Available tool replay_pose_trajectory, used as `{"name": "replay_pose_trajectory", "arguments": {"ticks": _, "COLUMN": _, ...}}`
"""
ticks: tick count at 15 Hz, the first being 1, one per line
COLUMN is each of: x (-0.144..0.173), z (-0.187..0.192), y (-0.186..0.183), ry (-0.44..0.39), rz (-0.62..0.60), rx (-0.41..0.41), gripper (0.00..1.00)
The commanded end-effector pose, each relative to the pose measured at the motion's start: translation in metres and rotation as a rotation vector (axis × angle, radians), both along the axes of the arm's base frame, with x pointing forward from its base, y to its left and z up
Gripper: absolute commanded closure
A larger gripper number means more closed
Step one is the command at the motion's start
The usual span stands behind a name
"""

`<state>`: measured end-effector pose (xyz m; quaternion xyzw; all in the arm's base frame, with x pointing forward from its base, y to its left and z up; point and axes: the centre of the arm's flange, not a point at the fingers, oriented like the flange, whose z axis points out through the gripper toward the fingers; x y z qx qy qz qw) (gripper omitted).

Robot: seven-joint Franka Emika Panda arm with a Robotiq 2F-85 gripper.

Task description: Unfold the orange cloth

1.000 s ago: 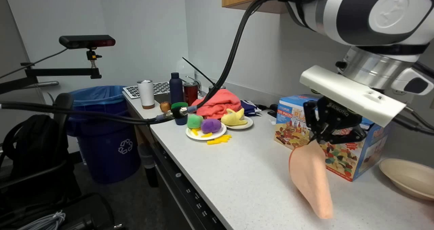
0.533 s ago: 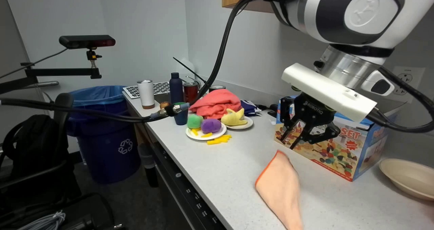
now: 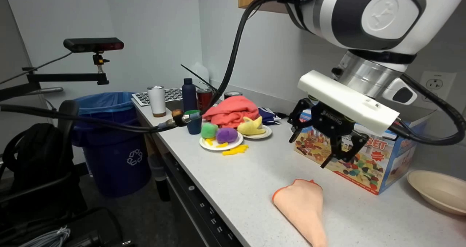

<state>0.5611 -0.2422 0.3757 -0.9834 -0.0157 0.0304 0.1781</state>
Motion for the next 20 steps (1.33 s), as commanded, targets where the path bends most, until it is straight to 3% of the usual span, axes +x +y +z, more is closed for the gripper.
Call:
{"name": "replay_pose_trajectory", "arguments": {"ticks": 1, "x": 0.001, "z": -0.019, "y": -0.012, "ry": -0.049, "rz": -0.017, "rx": -0.018, "gripper": 0.0}}
{"name": "replay_pose_trajectory", "arguments": {"ticks": 5, "x": 0.001, "z": -0.048, "y": -0.017, "ry": -0.044, "rz": -0.045, "rx": -0.056, "gripper": 0.0}}
{"name": "replay_pose_trajectory", "arguments": {"ticks": 15, "x": -0.029, "z": -0.107, "y": -0.016, "ry": 0.082, "rz": -0.006, "rx": -0.141, "gripper": 0.0}}
{"name": "replay_pose_trajectory", "arguments": {"ticks": 20, "x": -0.032, "z": -0.133, "y": -0.005, "ry": 0.054, "rz": -0.026, "rx": -0.162, "gripper": 0.0}}
